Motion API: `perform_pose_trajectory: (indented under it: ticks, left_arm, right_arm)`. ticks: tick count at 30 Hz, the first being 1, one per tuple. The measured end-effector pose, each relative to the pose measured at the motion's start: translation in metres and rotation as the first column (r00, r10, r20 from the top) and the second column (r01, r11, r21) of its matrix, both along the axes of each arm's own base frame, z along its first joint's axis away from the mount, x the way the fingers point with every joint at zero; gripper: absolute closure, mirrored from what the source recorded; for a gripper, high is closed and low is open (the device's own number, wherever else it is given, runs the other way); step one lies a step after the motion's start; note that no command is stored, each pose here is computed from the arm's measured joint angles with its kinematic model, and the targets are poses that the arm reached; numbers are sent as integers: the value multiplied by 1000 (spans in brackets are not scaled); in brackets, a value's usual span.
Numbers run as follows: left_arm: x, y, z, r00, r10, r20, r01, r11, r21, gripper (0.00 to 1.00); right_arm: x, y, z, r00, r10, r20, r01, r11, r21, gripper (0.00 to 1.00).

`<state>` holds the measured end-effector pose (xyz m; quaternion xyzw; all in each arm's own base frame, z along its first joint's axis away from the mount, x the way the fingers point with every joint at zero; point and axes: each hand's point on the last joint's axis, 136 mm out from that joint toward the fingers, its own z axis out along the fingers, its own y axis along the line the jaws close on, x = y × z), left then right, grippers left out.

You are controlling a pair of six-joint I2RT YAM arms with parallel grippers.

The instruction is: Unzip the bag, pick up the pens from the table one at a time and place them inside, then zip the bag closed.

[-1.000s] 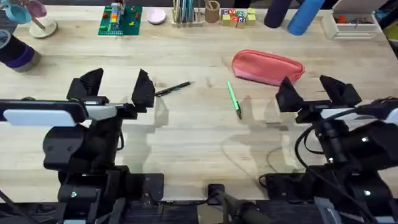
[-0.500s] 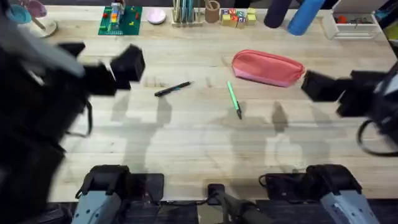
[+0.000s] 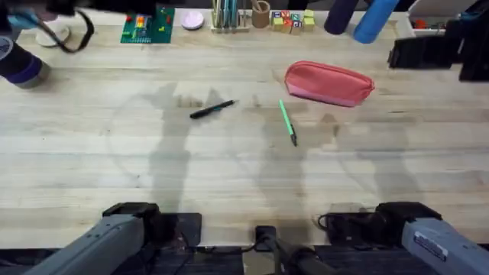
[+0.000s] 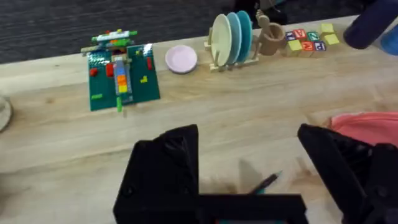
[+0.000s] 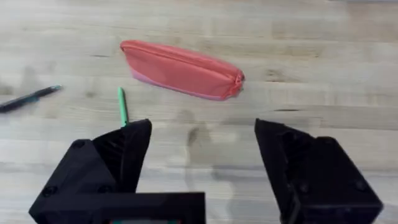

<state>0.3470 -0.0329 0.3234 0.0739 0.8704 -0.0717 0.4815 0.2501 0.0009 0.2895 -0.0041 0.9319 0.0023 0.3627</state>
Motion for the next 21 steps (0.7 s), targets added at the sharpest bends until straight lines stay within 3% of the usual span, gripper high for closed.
perform_pose_trajectory:
  ticks: [5,15,18,21]
  left_arm:
    - [12,-5,0,999,-31,-14,31,999,-10,8]
    - [9,-9,-3,998,-51,-32,50,999,-18,7]
    - [8,-15,-2,994,-111,-20,111,994,1,7]
    - [4,-31,1,971,-240,9,240,970,30,7]
  right_arm:
    - [13,3,11,1000,11,-3,-11,1000,12,6]
    - [12,3,18,1000,13,14,-13,1000,13,6]
    - [12,3,18,1000,13,14,-13,1000,13,6]
    - [12,3,18,1000,13,14,-13,1000,13,6]
